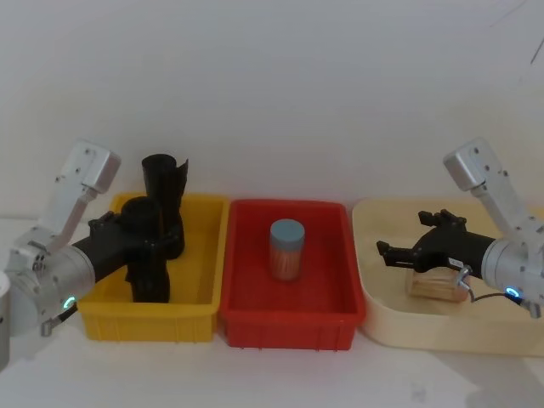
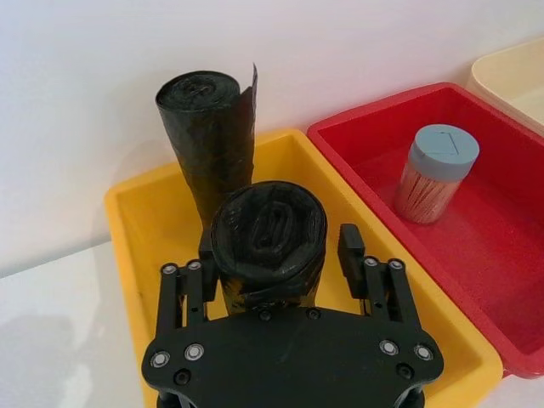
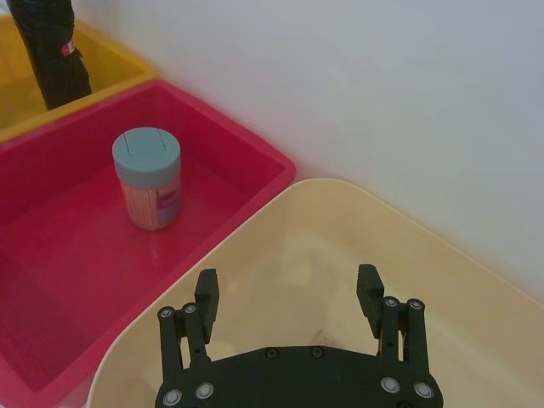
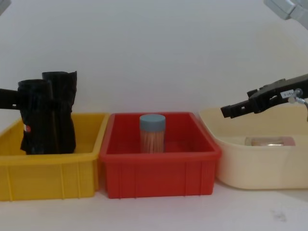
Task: Pick up the garbage bag with the one hand and transfer it to the other hand.
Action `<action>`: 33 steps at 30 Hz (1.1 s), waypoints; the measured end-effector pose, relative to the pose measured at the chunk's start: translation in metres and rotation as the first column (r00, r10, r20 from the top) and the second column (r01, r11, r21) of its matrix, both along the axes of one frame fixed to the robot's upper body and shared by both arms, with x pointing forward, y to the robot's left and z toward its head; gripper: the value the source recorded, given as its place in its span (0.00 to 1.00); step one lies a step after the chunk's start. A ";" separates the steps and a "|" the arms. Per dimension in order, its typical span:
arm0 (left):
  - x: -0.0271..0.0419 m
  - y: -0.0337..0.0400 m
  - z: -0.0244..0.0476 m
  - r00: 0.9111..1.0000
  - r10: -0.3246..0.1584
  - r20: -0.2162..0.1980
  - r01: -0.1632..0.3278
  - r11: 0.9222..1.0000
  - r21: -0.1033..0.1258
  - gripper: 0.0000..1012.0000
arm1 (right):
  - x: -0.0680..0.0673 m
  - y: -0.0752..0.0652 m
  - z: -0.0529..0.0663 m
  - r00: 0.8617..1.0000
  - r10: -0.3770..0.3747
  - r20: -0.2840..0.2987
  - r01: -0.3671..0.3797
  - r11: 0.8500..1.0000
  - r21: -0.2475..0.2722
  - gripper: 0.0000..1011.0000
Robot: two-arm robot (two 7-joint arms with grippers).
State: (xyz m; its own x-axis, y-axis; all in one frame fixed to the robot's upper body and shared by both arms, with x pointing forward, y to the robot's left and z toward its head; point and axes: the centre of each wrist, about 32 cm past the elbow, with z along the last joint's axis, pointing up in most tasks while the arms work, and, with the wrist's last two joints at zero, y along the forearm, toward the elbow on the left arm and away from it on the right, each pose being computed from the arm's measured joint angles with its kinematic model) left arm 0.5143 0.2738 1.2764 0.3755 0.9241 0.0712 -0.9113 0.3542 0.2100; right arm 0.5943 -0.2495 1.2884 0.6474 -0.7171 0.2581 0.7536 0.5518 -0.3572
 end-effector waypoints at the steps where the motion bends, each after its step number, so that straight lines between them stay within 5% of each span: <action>1: 0.0014 0.0000 0.0000 1.000 -0.004 -0.002 0.004 1.000 -0.003 0.81 | 0.000 0.000 0.000 1.000 0.000 0.000 0.000 1.000 0.000 0.99; 12: 0.0075 0.0005 0.0001 1.000 -0.019 -0.008 0.019 1.000 -0.015 0.51 | 0.000 0.000 0.000 1.000 0.000 0.000 0.000 1.000 0.000 0.99; 19: 0.0090 -0.0008 0.0040 1.000 -0.029 -0.002 0.029 0.999 -0.015 0.43 | 0.000 0.000 0.000 1.000 0.000 0.000 0.000 1.000 0.000 0.99; 29: 0.0192 -0.0075 0.0331 0.996 -0.073 0.056 0.073 0.997 -0.014 0.38 | 0.000 0.000 0.000 1.000 0.000 0.000 0.000 1.000 0.000 0.99; 33: 0.0272 -0.0128 0.0511 0.991 -0.098 0.092 0.100 0.995 -0.019 0.37 | 0.000 0.000 0.000 1.000 0.000 0.000 0.000 1.000 0.000 0.99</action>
